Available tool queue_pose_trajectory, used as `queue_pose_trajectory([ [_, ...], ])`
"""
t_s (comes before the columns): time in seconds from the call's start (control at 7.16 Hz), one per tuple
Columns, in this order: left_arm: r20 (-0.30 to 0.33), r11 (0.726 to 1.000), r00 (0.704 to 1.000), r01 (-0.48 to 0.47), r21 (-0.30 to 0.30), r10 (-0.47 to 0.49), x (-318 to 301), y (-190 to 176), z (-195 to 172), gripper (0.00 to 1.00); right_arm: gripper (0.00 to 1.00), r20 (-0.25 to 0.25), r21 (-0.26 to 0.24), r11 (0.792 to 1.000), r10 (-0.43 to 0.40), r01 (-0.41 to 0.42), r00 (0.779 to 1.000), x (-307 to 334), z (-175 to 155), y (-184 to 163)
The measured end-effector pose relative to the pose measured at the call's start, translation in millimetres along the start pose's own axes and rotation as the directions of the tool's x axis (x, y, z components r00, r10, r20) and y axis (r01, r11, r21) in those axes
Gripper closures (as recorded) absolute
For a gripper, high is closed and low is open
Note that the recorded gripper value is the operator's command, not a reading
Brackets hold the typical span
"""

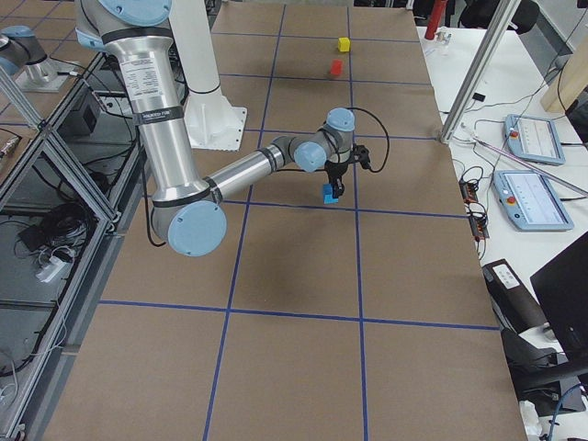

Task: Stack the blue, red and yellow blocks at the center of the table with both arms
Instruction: 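Carry the blue cube with the right gripper to the table center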

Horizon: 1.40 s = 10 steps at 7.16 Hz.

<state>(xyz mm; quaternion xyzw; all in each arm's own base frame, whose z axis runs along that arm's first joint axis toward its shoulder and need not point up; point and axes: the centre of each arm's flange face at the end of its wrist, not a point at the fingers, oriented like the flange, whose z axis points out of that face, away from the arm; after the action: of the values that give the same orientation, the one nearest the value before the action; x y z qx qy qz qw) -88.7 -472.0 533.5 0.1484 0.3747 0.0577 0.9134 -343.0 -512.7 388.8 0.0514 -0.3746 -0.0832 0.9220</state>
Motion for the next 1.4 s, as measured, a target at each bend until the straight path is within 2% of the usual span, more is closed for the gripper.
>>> queue_pose_trajectory([
  [0.28, 0.0, 1.0, 1.0, 0.0, 0.0, 0.0, 0.0, 0.0, 0.0, 0.0, 1.0, -0.011, -0.007, 0.993, 0.121, -0.122, 0.993, -117.7, -4.1, -26.3],
  [0.56, 0.0, 1.0, 1.0, 0.001, -0.001, -0.001, -0.3, 0.1, 0.3, 0.0, 1.0, 0.003, -0.018, 0.978, 0.208, -0.208, 0.978, -221.0, 0.8, -51.0],
  [0.7, 0.0, 1.0, 1.0, 0.002, -0.001, -0.002, -0.5, 0.2, 0.5, 0.0, 0.89, 0.008, -0.023, 0.972, 0.235, -0.235, 0.972, -264.6, 1.7, -57.7],
  [0.98, 0.0, 1.0, 1.0, 0.002, -0.002, -0.002, -0.6, 0.2, 0.6, 0.0, 0.54, -0.003, -0.022, 0.967, 0.254, -0.254, 0.967, -324.2, 10.5, -56.7],
  [1.12, 0.0, 1.0, 1.0, 0.002, -0.002, -0.002, -0.6, 0.3, 0.6, 0.0, 0.32, -0.015, -0.013, 0.97, 0.243, -0.243, 0.97, -340.0, 22.3, -47.6],
  [1.4, 0.0, 1.0, 1.0, 0.002, -0.002, -0.002, -0.6, 0.3, 0.6, 0.0, 0.02, -0.019, 0.007, 0.976, 0.218, -0.218, 0.976, -349.7, 46.5, -35.3],
])
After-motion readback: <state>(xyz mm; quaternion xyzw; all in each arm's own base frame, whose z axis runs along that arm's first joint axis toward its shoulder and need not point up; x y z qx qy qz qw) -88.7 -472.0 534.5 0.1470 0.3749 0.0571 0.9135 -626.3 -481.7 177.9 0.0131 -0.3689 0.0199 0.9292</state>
